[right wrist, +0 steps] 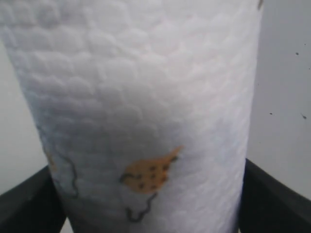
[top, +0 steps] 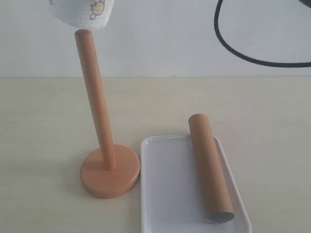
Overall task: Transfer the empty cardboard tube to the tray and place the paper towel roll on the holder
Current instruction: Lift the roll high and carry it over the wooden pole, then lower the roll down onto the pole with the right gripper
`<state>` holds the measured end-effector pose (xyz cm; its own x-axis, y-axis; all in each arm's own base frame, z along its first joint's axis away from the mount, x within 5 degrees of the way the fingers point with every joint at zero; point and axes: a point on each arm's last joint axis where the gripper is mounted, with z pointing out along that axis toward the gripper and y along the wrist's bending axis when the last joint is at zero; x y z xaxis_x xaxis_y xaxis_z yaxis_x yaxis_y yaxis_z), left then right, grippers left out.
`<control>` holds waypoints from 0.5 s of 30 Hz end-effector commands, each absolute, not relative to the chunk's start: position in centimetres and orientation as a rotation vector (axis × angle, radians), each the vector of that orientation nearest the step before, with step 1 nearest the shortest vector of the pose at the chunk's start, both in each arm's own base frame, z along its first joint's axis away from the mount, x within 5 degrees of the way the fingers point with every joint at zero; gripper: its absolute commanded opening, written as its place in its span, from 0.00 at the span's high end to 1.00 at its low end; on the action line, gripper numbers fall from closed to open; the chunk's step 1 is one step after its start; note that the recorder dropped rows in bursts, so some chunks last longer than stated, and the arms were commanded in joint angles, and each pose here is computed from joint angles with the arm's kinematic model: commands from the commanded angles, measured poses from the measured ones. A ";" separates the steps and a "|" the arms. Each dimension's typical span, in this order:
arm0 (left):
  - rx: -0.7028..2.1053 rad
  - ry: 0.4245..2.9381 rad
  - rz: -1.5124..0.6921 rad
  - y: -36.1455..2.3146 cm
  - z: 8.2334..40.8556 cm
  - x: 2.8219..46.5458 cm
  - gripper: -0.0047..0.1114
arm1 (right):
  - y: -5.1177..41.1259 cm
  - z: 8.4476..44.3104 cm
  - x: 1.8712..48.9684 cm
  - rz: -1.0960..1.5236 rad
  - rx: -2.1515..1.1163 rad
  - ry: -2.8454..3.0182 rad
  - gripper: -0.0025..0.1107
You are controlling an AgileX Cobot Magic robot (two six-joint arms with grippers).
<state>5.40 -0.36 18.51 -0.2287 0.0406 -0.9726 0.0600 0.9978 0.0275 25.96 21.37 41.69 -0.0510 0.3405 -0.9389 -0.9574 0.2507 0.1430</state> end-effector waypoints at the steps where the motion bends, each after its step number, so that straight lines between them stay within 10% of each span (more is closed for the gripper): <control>1: 0.069 1.799 -0.017 -0.3 18.5 5.4 0.92 | 21.7 41.8 26.4 1.185 -0.701 1.140 0.98; 15: 0.069 1.799 -0.017 -0.3 18.5 5.4 0.92 | 23.0 38.9 27.6 1.213 -0.768 1.215 0.98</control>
<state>5.40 -0.36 18.51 -0.2287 0.0406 -0.9726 0.0600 0.9978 0.0275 27.84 22.74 38.58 -0.0866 0.2541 -0.9633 -0.9480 0.2763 0.1581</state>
